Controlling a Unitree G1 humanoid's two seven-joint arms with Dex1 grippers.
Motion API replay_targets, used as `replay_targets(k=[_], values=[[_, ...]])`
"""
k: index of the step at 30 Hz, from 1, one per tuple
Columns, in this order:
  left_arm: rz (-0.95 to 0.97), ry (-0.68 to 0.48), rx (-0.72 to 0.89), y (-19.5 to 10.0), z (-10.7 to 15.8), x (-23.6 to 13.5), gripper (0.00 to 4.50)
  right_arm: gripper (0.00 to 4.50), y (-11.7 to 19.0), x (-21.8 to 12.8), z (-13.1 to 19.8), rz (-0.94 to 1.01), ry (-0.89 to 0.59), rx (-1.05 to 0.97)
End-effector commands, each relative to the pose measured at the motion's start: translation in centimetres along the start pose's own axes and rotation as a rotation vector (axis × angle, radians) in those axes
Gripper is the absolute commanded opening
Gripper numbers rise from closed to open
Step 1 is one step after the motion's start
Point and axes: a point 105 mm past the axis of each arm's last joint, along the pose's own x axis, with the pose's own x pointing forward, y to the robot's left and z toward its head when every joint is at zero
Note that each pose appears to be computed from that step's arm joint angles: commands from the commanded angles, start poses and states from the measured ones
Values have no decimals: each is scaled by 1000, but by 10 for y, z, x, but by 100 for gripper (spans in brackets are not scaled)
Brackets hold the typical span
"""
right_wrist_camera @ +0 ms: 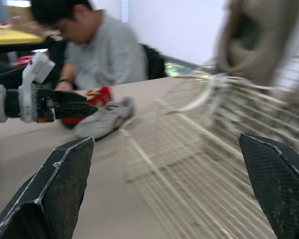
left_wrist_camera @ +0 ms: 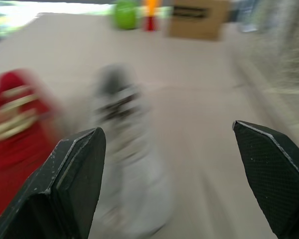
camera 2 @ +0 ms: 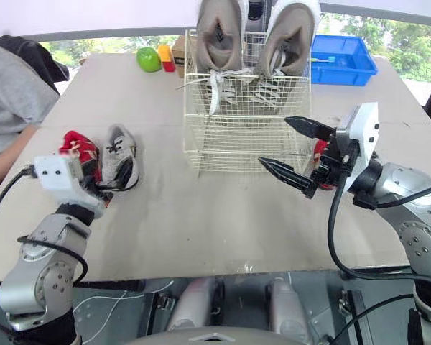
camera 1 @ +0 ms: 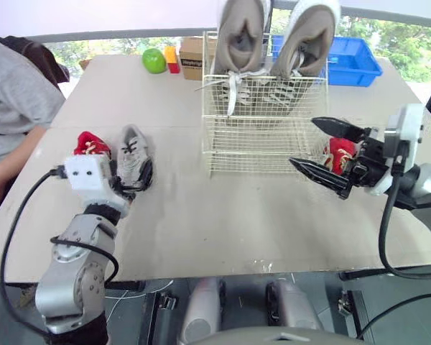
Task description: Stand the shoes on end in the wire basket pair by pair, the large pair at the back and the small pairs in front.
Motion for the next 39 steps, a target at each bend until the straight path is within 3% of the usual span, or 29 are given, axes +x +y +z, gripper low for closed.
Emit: replay_targets(k=[1, 7, 10, 14, 19, 22, 26, 37, 39], values=[[-208, -72, -113, -43, 14, -10, 437, 450, 3, 1, 3, 47, 3, -39], [-628, -53, -190, -89, 23, -36, 437, 450, -11, -26, -20, -72, 161, -32], [-896, 9, -167, -115, 22, -58, 437, 450, -22, -63, -43, -251, 298, 22], [-1096, 61, -133, -129, 21, -70, 437, 450, -32, -106, -53, -452, 439, -35], [-1337, 73, -41, -146, 26, -75, 437, 450, -56, -162, -68, -726, 606, 43], [-1414, 55, -25, -156, 32, -77, 437, 450, -77, -180, -80, -836, 670, 108], [-1437, 46, -7, -157, 35, -75, 437, 450, -99, -183, -89, -929, 618, 262], [-1382, 31, -22, -155, 30, -75, 437, 450, -102, -177, -115, -987, 576, 318], [-1373, 23, -15, -154, 30, -72, 450, 395, -109, -176, -115, -1015, 546, 304]])
